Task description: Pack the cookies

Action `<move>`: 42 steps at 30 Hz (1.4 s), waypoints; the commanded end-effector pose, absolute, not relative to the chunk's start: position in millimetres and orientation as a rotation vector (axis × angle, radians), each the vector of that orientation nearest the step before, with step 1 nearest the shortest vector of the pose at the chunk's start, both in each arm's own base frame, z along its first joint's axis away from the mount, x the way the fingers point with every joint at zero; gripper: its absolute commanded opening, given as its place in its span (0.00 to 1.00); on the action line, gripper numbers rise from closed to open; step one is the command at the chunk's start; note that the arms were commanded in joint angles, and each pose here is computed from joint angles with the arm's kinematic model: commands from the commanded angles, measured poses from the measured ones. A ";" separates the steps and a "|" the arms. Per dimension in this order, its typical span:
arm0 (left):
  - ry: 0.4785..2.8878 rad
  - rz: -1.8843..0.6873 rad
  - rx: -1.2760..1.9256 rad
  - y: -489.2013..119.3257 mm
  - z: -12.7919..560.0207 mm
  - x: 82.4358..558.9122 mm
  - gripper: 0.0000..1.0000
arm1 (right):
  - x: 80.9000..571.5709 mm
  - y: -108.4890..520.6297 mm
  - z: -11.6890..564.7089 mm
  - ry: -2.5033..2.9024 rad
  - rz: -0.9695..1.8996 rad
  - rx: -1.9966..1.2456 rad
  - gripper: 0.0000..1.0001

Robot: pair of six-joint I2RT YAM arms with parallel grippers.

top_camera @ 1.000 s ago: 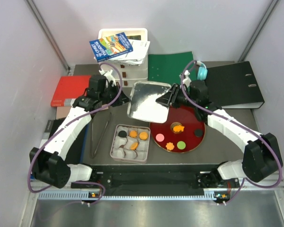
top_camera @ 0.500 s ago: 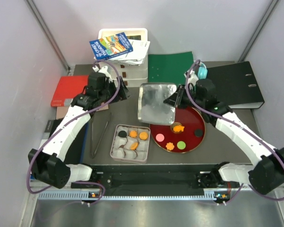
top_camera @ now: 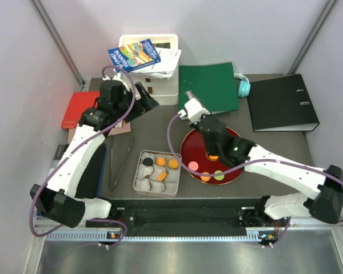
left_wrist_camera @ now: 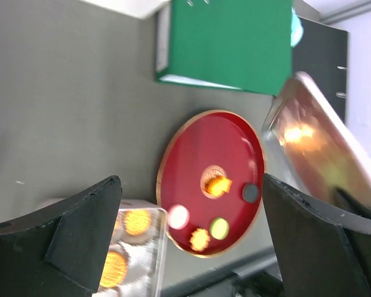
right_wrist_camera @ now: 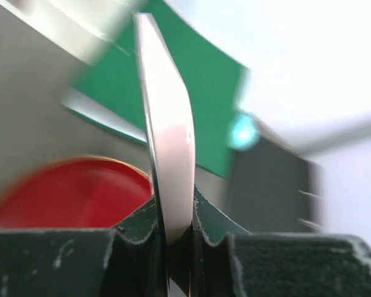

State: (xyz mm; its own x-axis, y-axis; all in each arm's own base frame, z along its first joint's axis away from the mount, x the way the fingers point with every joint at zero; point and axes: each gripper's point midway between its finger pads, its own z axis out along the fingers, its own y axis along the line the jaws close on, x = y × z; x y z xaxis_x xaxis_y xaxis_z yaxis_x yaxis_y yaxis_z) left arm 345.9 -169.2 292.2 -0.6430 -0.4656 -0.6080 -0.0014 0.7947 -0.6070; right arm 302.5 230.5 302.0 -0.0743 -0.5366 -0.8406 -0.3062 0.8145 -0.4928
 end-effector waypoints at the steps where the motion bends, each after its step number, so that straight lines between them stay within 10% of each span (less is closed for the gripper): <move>1: 2.126 -0.910 -0.382 -185.5 322.0 336.4 0.99 | 311.8 177.2 331.0 1.503 -0.769 -0.583 0.00; 26: 2.120 -1.525 -0.014 -269.0 320.0 303.5 0.97 | 245.7 290.9 304.1 1.046 -0.735 -0.884 0.00; 35: 2.153 -1.527 0.029 -275.3 303.9 292.3 0.29 | 248.7 297.1 303.9 1.073 -0.731 -0.849 0.00; 42: 2.147 -1.482 0.031 -271.2 302.9 293.7 0.21 | 249.3 295.3 305.0 1.084 -0.735 -0.844 0.02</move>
State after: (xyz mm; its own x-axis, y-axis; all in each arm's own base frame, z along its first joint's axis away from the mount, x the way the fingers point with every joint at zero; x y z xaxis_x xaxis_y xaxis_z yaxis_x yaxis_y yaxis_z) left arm 297.1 -272.2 287.4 -0.9001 -0.2939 -0.3217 0.1877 0.4048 -0.8950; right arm 252.9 292.8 279.3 0.2830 -0.8954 -0.3438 0.0829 0.3800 -0.9213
